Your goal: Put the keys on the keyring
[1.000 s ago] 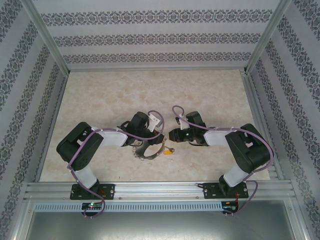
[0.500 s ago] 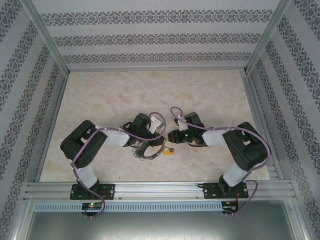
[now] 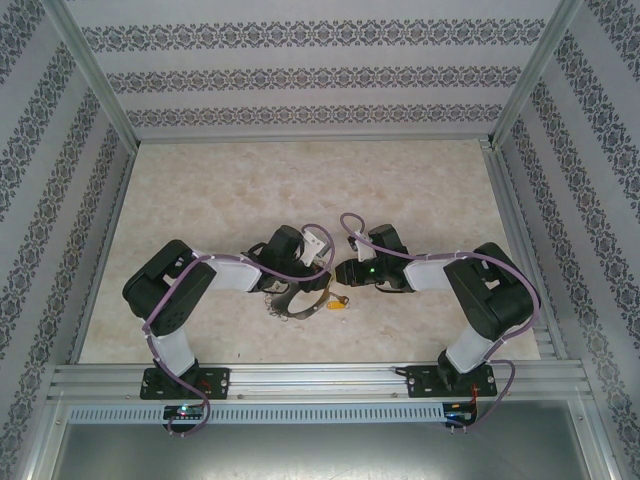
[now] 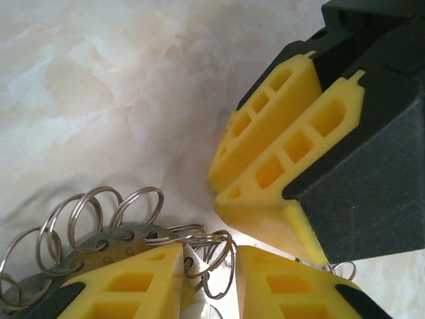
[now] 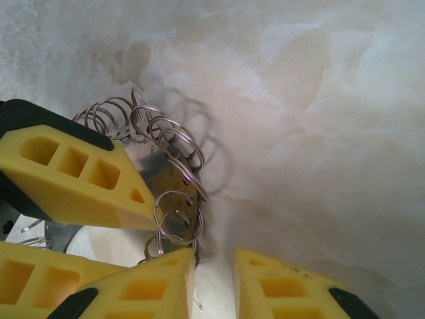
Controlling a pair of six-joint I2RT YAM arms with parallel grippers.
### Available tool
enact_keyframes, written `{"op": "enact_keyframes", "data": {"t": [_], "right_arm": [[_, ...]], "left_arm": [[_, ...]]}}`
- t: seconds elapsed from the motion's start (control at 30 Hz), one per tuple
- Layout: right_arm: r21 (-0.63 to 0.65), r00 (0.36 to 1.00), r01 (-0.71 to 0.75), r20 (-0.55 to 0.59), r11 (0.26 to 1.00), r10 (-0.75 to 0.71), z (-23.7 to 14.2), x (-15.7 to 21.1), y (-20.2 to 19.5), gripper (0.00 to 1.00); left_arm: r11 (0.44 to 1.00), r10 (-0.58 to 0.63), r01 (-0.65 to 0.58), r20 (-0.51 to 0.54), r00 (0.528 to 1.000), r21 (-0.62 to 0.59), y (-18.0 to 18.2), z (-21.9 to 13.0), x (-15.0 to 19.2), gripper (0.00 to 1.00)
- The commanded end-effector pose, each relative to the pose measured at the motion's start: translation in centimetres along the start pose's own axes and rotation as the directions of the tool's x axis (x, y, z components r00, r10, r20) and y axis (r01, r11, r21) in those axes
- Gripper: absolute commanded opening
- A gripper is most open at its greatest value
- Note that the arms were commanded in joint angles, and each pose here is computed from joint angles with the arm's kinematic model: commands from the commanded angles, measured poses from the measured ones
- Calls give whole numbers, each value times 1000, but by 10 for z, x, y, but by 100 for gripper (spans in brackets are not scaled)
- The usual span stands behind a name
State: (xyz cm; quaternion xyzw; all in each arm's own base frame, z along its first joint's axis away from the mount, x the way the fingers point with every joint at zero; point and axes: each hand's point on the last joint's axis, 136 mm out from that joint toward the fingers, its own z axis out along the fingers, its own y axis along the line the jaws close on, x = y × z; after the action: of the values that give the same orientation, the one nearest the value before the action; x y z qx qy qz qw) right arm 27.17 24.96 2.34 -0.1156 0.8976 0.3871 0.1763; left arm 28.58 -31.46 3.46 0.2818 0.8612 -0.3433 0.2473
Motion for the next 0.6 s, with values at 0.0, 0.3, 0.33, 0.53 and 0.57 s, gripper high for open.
{"op": "enact_keyframes", "data": {"t": [0.0,0.3,0.33,0.53,0.57], "right_arm": [[-22,1000,6,-8,1000,-6,7,-2,5,23],[-20,1000,8,-6,1000,-8,7,-2,4,23],[-20,1000,7,-6,1000,-7,7,-2,4,23],[-22,1000,7,-11,1000,-7,8,-1,4,23],[-22,1000,9,-12,1000,-9,8,-1,4,22]], "left_arm": [[999,28,-29,-26,999,-22,0,5,3,26],[998,52,-53,-53,997,-33,-2,6,9,23],[998,54,-56,-56,997,-32,-3,6,10,23],[997,67,-70,-64,996,-43,-3,9,10,24],[996,68,-71,-62,996,-45,-3,10,9,24]]}}
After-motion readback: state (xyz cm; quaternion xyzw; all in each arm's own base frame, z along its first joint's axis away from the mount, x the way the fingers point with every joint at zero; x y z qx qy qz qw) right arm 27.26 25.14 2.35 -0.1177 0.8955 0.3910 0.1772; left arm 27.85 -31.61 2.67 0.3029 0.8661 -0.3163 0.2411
